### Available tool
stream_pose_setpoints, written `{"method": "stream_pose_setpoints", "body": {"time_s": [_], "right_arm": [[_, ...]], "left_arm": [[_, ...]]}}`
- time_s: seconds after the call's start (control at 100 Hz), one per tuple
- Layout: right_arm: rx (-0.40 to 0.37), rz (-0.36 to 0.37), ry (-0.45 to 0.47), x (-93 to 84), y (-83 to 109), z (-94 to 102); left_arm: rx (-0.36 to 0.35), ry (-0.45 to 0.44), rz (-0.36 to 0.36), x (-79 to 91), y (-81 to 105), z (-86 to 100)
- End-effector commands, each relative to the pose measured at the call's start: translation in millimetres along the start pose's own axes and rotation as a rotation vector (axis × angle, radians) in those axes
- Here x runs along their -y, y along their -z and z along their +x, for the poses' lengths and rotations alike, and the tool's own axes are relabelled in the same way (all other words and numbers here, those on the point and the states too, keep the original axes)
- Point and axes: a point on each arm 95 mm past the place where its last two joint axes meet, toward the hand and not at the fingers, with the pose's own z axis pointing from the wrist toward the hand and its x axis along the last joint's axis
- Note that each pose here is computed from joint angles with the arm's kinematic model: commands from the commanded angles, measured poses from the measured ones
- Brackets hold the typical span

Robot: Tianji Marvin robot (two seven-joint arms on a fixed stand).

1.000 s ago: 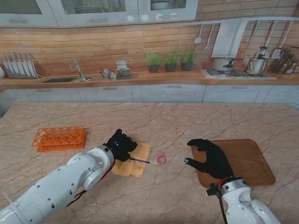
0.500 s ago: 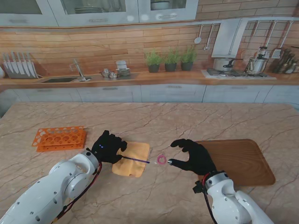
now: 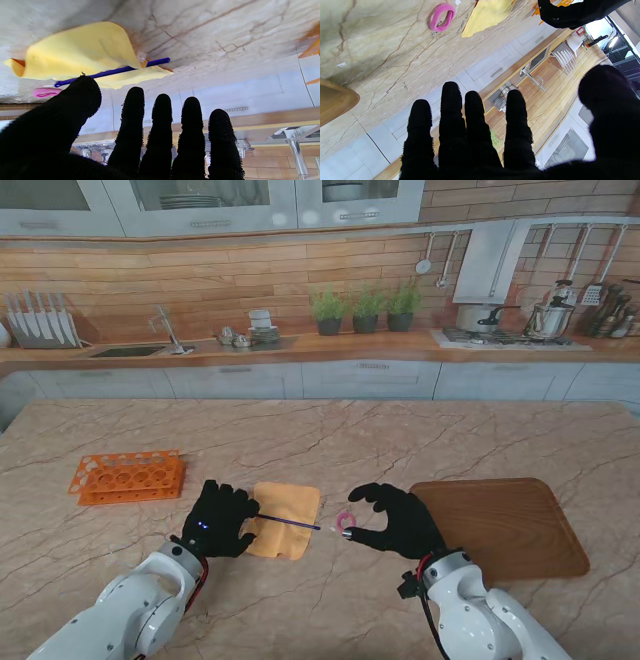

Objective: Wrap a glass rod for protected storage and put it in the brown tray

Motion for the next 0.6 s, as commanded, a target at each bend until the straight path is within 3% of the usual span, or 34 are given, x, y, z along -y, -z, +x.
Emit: {"method": "stream_pose_setpoints", "body": {"time_s": [0.0, 0.27, 0.59], "right_arm": [[-0.005, 0.000, -0.005, 5.5, 1.0, 2.1], [-0.047, -0.031, 0.169, 17.8, -10.4, 5.0], [-0.119, 0.043, 0.286, 45.1, -45.0, 10.0]], "left_arm": [[-0.019, 0.022, -0.011, -7.3, 5.3, 16.4], [-0.016, 0.013, -0.017, -16.0, 12.2, 22.2], [-0.019, -0.019, -0.008, -28.0, 10.3, 3.6]]}}
